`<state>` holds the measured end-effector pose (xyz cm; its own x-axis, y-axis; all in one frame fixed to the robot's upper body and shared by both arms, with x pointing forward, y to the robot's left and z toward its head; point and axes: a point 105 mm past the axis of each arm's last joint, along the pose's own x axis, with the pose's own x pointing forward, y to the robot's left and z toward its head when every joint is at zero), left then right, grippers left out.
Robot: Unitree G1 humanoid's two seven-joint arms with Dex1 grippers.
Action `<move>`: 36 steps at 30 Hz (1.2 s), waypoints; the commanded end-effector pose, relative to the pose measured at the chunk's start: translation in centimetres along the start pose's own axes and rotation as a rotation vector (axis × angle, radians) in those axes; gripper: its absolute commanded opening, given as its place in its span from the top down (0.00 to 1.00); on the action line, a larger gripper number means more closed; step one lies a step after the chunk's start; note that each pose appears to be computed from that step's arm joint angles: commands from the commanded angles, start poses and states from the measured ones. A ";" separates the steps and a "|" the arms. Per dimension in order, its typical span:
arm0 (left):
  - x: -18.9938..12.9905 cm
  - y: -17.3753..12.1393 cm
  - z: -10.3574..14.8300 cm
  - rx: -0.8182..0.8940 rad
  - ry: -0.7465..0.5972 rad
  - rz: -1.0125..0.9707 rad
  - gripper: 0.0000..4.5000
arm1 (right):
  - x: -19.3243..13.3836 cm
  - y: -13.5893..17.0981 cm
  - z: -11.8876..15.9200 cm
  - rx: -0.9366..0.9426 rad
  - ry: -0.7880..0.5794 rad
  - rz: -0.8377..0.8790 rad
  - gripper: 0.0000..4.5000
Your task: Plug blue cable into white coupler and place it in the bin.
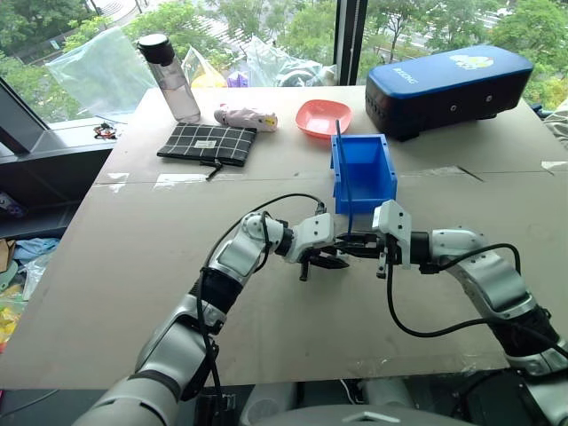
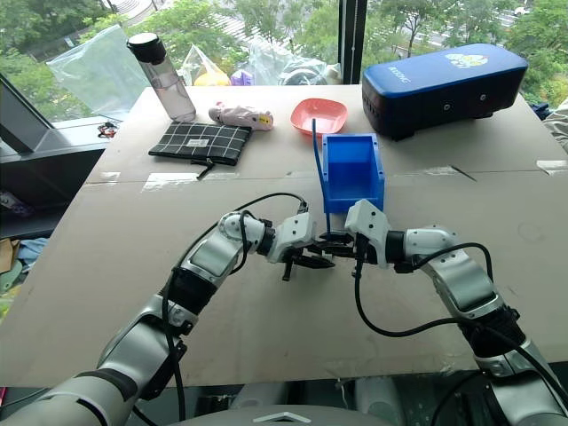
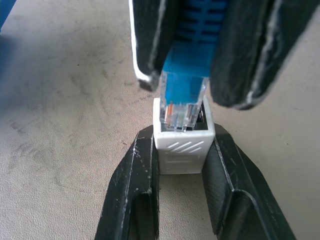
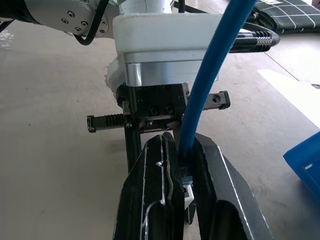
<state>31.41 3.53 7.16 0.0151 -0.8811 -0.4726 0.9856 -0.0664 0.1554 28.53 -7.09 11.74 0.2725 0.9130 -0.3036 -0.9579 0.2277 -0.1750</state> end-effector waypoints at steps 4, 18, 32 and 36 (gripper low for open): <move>0.3 -0.4 0.3 0.019 -0.001 -0.016 0.87 | -0.6 0.5 -2.6 0.098 0.110 0.036 1.00; 0.2 -0.1 0.3 0.029 0.005 -0.010 0.87 | 0.4 1.4 -2.3 0.088 0.149 0.166 1.00; 0.4 0.0 0.5 0.041 0.001 -0.002 0.87 | 1.6 0.9 -4.8 0.068 0.295 0.206 1.00; 0.4 0.0 0.6 0.044 0.001 0.003 0.87 | 2.2 1.0 -5.1 0.097 0.314 0.216 1.00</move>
<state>31.51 3.59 7.01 0.0246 -0.8722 -0.4886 0.9816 -0.0713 0.1769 29.73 -6.10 11.14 0.1231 0.8721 -0.4736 -0.9888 0.0673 -0.1329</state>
